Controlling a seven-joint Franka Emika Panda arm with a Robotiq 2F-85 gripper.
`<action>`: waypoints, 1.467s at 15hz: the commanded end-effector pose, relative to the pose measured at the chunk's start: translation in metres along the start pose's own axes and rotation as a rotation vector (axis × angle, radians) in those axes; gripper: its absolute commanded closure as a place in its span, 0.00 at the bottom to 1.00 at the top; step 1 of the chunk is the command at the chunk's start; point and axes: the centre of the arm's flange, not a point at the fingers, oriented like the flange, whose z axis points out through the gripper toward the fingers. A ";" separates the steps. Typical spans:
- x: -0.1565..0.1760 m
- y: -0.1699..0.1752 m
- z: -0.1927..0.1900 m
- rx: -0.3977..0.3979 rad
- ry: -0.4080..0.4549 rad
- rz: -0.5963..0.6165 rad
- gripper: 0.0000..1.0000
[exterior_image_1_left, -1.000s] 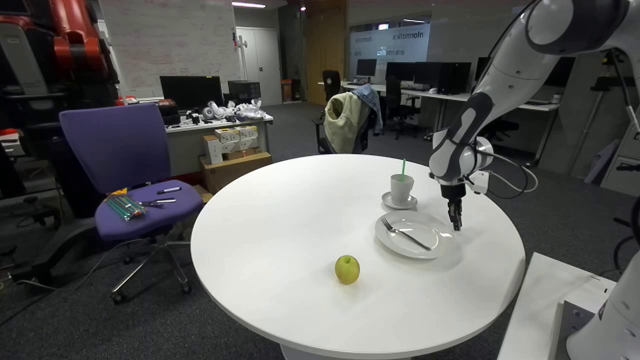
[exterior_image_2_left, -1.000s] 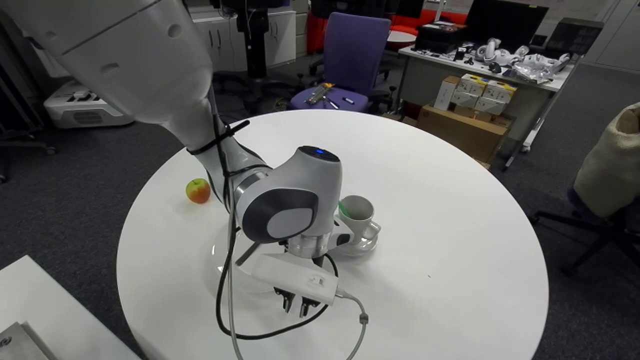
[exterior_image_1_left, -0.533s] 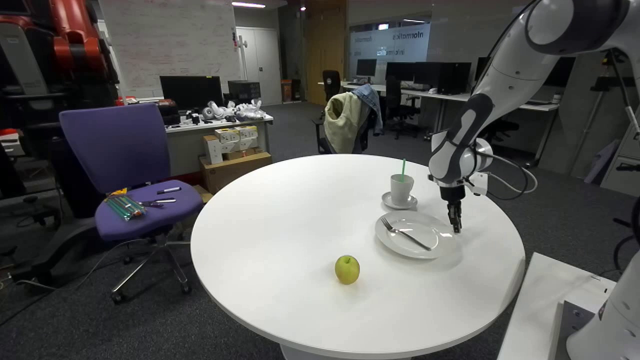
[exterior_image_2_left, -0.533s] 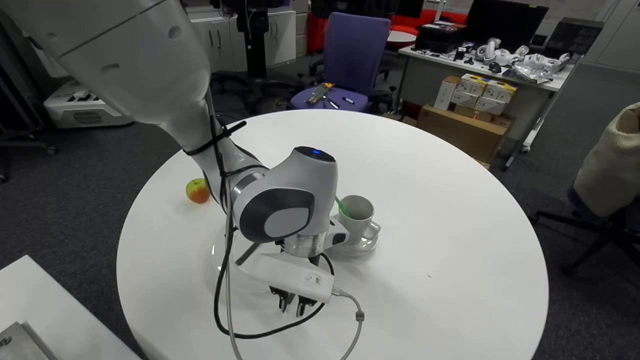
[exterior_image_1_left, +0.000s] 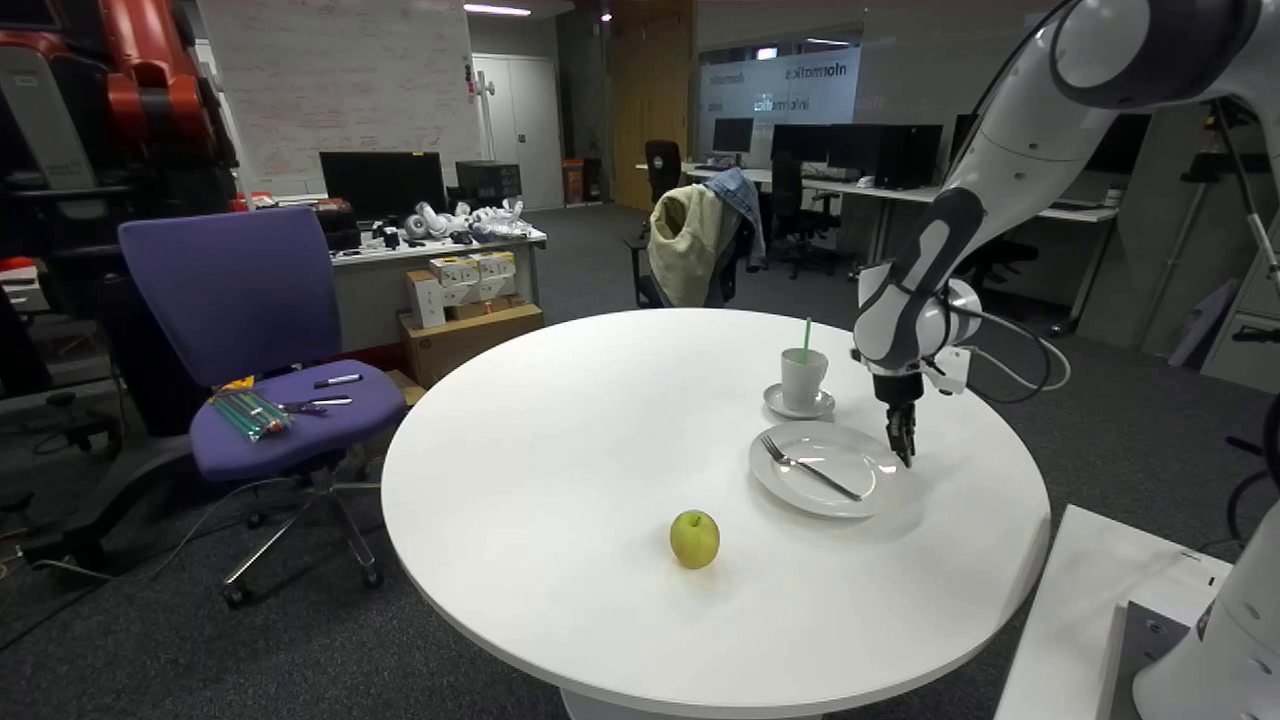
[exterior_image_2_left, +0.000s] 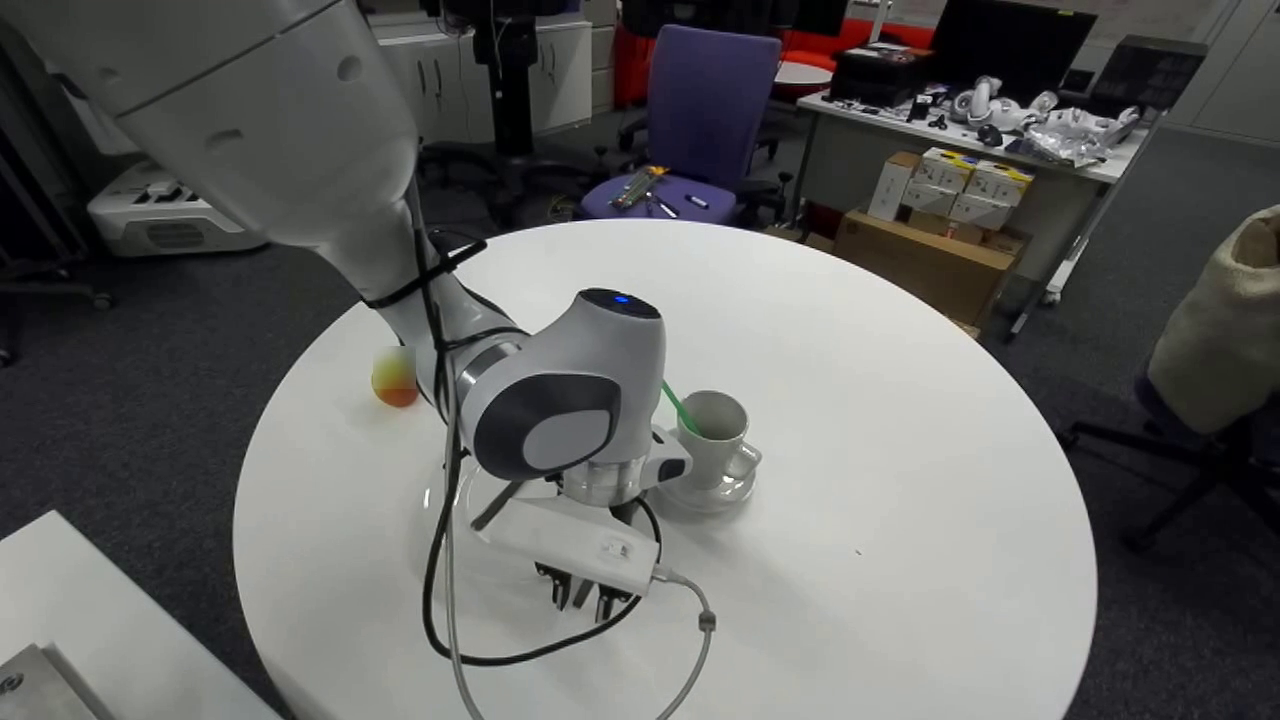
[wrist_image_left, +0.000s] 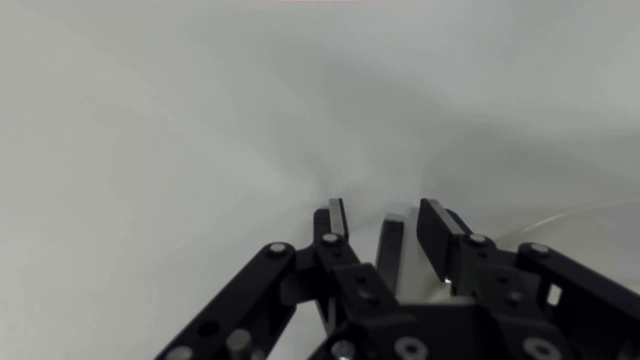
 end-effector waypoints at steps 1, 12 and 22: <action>-0.005 -0.008 -0.009 -0.039 0.059 0.063 0.61; -0.003 -0.006 -0.012 -0.062 0.098 0.161 0.97; -0.025 -0.013 -0.023 -0.074 0.149 0.131 0.97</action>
